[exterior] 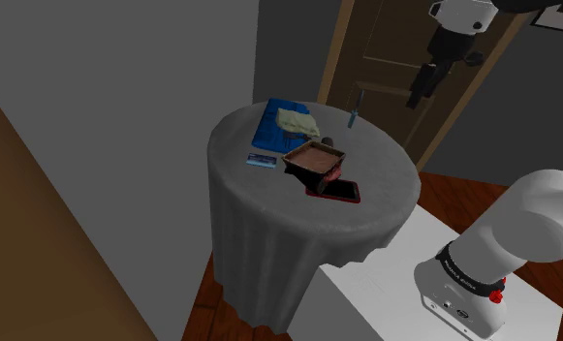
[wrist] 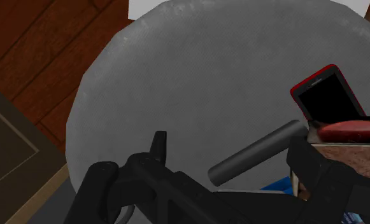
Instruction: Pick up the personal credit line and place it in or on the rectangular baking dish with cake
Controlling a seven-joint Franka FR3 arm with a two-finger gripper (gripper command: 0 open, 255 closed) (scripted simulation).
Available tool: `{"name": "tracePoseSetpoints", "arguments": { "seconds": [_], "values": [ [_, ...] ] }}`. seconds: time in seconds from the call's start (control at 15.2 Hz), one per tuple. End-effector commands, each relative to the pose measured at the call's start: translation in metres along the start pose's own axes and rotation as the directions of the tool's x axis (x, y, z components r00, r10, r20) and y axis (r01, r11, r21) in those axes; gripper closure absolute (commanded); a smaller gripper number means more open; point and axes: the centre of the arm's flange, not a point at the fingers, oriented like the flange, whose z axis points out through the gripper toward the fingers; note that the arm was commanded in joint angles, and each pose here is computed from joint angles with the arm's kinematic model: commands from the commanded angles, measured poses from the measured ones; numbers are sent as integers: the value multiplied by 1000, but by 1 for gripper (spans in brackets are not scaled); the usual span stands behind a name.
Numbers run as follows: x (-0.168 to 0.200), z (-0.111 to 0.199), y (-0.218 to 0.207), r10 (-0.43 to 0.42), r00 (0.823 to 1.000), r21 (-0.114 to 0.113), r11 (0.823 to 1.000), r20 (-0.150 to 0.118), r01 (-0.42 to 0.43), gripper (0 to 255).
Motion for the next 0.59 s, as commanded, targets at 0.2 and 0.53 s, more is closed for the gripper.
{"name": "tracePoseSetpoints", "arguments": {
  "seconds": [0.2, 0.53],
  "values": [
    [18, 25, -12, -61, 997, 25, 998, -53, 62, 0],
    [48, 65, -37, -158, 977, 60, 984, -145, 168, 0]
  ]
}}
